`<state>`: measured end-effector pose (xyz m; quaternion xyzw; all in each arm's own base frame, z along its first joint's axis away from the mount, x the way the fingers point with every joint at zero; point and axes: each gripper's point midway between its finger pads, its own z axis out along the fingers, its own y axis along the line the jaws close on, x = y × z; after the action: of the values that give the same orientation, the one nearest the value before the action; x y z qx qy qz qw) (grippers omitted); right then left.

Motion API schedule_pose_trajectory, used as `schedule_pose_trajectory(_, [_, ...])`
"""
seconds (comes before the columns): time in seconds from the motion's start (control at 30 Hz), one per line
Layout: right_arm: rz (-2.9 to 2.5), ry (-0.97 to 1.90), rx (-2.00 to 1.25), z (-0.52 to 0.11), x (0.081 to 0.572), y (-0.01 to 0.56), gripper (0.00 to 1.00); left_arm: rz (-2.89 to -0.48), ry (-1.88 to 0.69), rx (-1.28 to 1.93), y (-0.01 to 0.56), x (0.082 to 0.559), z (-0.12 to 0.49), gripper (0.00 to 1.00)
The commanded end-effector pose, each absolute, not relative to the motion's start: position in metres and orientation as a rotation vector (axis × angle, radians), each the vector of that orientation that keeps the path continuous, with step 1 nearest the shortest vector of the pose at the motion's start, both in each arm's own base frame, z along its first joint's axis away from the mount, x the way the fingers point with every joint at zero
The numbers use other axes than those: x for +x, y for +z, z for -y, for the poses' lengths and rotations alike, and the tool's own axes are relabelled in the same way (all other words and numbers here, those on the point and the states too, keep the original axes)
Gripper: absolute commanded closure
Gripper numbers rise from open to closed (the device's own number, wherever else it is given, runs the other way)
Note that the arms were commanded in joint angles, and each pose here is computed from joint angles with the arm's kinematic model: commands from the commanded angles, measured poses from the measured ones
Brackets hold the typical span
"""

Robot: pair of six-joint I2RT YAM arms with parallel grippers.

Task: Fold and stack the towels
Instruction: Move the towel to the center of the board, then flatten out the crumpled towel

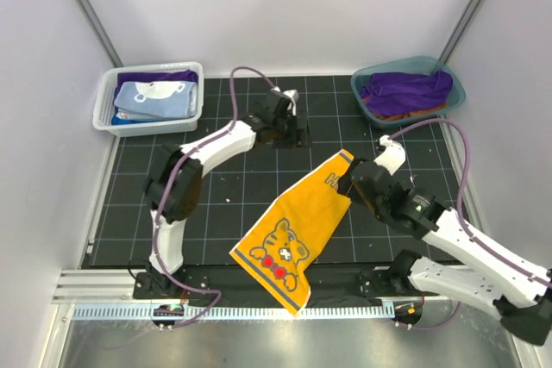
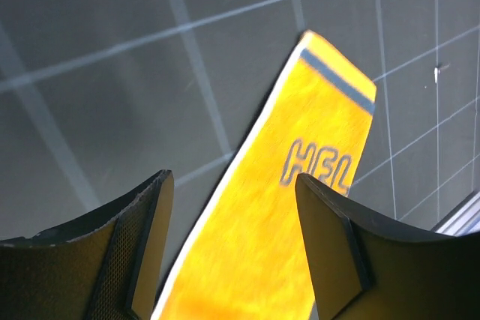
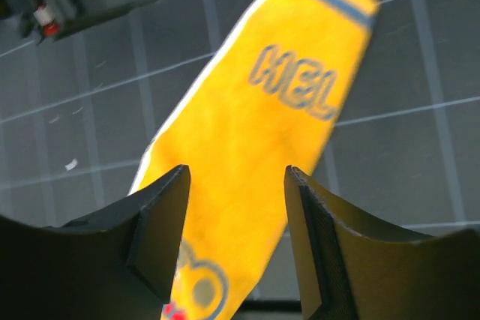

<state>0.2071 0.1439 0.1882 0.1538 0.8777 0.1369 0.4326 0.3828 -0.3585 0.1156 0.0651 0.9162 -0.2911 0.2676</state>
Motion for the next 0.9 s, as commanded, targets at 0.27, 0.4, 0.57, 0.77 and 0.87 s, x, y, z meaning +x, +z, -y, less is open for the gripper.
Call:
schedule_pose_trajectory(0.27, [-2.367,0.245,0.528,-0.094,0.289,0.11,0.5,-2.422,-0.87,0.689,0.053,0.389,0.436,0.31])
schedule_pose_trajectory(0.4, [-2.433,0.233,0.609,-0.081,0.298,0.067,0.53,-2.445,-0.842,0.713,0.031,0.389,0.437,0.31])
schedule_pose_trajectory(0.57, [-2.474,0.21,0.647,-0.081,0.311,0.033,0.55,-2.466,-0.878,0.744,0.016,0.377,0.438,0.31])
schedule_pose_trajectory(0.77, [-2.474,0.187,0.676,-0.077,0.323,0.019,0.59,-2.52,-0.845,0.822,-0.006,0.36,0.438,0.33])
schedule_pose_trajectory(0.87, [-2.481,0.19,0.681,-0.077,0.324,0.013,0.65,-2.554,-0.837,0.841,-0.016,0.35,0.437,0.37])
